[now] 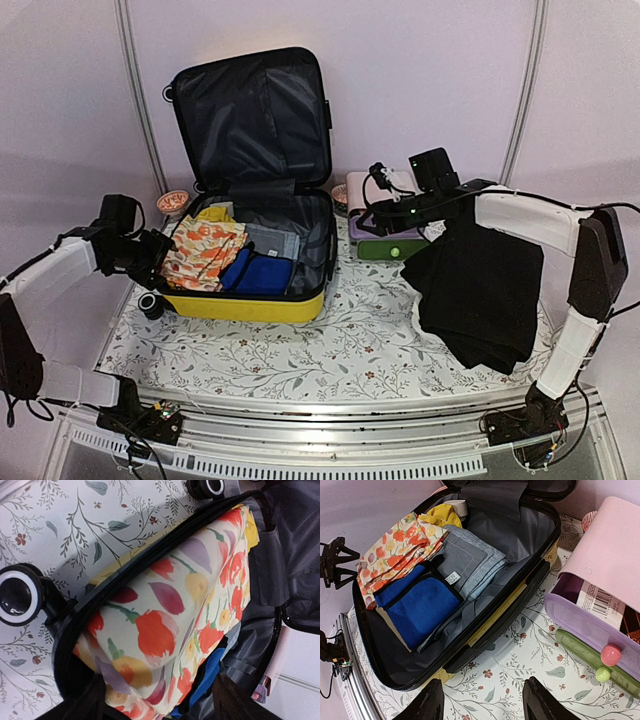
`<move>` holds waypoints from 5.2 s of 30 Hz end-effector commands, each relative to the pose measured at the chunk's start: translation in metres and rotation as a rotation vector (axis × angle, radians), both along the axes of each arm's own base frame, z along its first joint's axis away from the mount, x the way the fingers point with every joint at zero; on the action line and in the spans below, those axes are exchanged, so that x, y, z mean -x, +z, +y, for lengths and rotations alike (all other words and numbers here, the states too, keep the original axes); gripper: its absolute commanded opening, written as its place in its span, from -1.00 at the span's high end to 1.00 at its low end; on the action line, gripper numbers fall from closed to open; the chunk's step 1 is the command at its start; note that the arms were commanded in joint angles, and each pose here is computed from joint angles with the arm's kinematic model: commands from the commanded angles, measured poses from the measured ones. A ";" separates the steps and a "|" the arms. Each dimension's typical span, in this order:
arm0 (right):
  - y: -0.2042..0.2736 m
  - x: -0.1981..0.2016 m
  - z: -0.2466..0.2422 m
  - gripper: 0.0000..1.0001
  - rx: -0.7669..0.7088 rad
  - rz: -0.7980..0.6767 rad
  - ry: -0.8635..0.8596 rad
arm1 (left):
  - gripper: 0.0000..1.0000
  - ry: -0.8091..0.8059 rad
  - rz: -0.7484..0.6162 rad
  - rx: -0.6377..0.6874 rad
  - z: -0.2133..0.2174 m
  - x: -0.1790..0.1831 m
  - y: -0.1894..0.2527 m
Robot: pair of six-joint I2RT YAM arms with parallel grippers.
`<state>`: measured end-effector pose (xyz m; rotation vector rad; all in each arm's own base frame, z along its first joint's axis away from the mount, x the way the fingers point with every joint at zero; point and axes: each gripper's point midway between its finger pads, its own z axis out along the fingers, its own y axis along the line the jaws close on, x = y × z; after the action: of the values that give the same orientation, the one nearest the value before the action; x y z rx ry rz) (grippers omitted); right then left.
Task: Open, take out, and arrange the luggage
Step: Adjust the clothes in the opened luggage, then pick up the clothes from the opened luggage.
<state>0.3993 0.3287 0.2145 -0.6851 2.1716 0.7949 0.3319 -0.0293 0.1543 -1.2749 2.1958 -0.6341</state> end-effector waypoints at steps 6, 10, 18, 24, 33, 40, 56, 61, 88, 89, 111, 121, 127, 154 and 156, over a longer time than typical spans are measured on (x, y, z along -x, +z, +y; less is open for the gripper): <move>0.015 0.004 -0.003 -0.13 -0.022 -0.041 -0.006 | -0.61 0.087 0.138 0.024 0.007 -0.007 -0.025; 0.015 0.005 -0.005 -0.13 -0.020 -0.047 -0.011 | -0.59 0.101 0.160 0.015 0.010 -0.016 -0.034; 0.018 0.008 -0.005 -0.13 -0.030 -0.041 -0.007 | 1.00 0.074 0.026 0.013 0.012 -0.055 -0.006; 0.018 0.006 -0.004 -0.13 -0.029 -0.046 -0.009 | 1.00 0.117 -0.194 0.058 0.013 -0.055 0.055; 0.018 0.008 0.011 -0.13 -0.080 -0.007 0.047 | 1.00 0.136 -0.258 0.052 0.016 -0.049 0.083; 0.017 0.009 0.014 -0.13 -0.080 -0.001 0.052 | 0.85 0.139 -0.189 0.050 0.016 -0.047 0.060; 0.013 0.010 0.012 -0.14 -0.073 0.006 0.054 | 1.00 0.118 -0.193 0.027 0.017 -0.048 0.057; 0.015 0.010 0.012 -0.13 -0.072 0.001 0.052 | 1.00 0.125 -0.182 0.031 0.017 -0.046 0.054; 0.017 0.014 0.017 -0.18 -0.086 0.018 0.075 | 0.90 0.098 -0.265 0.010 0.017 -0.056 0.092; 0.017 0.013 0.017 -0.18 -0.087 0.017 0.076 | 0.81 0.097 -0.265 0.009 0.017 -0.056 0.092; 0.023 0.014 0.019 -0.18 -0.097 0.012 0.089 | 0.69 0.089 -0.271 0.014 0.016 -0.058 0.099; 0.024 0.015 0.021 -0.18 -0.099 0.016 0.096 | 0.15 0.140 -0.213 0.033 0.037 -0.044 0.066; 0.023 0.014 0.021 -0.18 -0.098 0.016 0.094 | -0.08 0.174 -0.208 0.028 0.055 -0.039 0.058; 0.024 0.014 0.023 -0.18 -0.092 0.025 0.092 | 1.00 0.079 -0.361 -0.012 0.050 -0.099 0.090; 0.024 0.015 0.023 -0.18 -0.092 0.025 0.094 | 1.00 0.048 -0.390 -0.004 0.042 -0.104 0.101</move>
<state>0.3845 0.3447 0.2307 -0.7285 2.1409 0.9396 0.4237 0.0155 0.2282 -1.2023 1.8632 -0.8090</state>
